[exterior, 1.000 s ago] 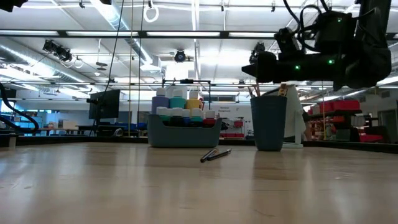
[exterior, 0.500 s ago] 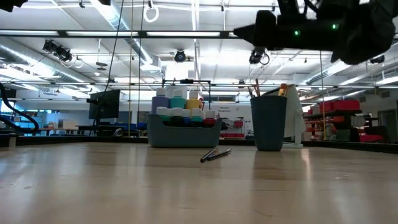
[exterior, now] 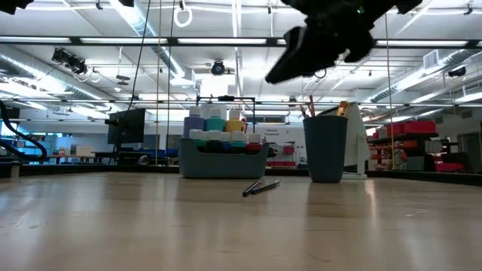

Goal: Pick & Place Paint Supplies
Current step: Put the silver paint brush into the blue cup

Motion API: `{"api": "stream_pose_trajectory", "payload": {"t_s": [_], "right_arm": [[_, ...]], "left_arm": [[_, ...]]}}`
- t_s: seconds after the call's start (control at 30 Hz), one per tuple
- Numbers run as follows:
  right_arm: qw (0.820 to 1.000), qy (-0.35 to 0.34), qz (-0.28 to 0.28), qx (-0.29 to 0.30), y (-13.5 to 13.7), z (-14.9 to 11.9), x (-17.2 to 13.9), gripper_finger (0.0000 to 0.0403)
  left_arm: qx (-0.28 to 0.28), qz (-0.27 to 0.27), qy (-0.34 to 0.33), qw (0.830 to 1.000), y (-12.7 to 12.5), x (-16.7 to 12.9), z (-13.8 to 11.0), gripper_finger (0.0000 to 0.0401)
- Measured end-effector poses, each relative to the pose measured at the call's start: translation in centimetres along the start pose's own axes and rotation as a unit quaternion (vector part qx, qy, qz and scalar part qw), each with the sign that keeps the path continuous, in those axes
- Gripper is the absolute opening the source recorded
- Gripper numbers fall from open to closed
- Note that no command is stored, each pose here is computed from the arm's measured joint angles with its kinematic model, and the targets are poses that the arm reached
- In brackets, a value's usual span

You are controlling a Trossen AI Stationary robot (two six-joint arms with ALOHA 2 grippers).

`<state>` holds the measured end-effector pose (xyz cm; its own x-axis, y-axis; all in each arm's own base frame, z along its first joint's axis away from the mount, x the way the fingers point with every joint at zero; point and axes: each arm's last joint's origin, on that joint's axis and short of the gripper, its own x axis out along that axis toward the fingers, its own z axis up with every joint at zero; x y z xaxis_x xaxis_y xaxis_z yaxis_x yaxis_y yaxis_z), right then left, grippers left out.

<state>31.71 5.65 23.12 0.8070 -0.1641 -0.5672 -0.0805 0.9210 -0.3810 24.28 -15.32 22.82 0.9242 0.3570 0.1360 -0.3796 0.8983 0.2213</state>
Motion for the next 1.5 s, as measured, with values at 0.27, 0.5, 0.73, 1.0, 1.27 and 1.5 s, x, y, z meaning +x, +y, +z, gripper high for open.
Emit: {"api": "stream_pose_trajectory", "payload": {"t_s": [0.27,0.5,0.73,1.0,1.27,1.5], "right_arm": [[0.993,0.092,0.071,-0.025,0.9,-2.6,2.8,0.0160],[0.981,0.159,0.111,-0.030,0.5,-3.2,6.1,0.0160],[0.959,0.254,0.120,-0.046,-1.1,-4.5,9.1,0.0160],[0.952,0.254,0.122,-0.119,-1.3,-5.3,10.1,0.0160],[0.950,0.245,0.156,-0.117,-2.3,-5.9,10.5,0.0160],[0.947,0.236,0.195,-0.093,-3.1,-6.3,10.6,0.0150]], "left_arm": [[0.005,-0.001,0.001,1.000,0.0,0.0,0.0,0.0061],[0.005,0.002,0.001,1.000,0.1,0.1,-0.1,0.0061],[0.000,0.036,0.015,0.999,0.6,0.7,-0.3,0.0061],[-0.005,0.047,0.019,0.999,0.8,0.9,-0.4,0.0061],[0.009,0.071,0.028,0.997,1.4,1.5,-0.6,0.0061],[0.014,0.081,0.030,0.996,1.7,1.9,-0.8,0.0061]]}}
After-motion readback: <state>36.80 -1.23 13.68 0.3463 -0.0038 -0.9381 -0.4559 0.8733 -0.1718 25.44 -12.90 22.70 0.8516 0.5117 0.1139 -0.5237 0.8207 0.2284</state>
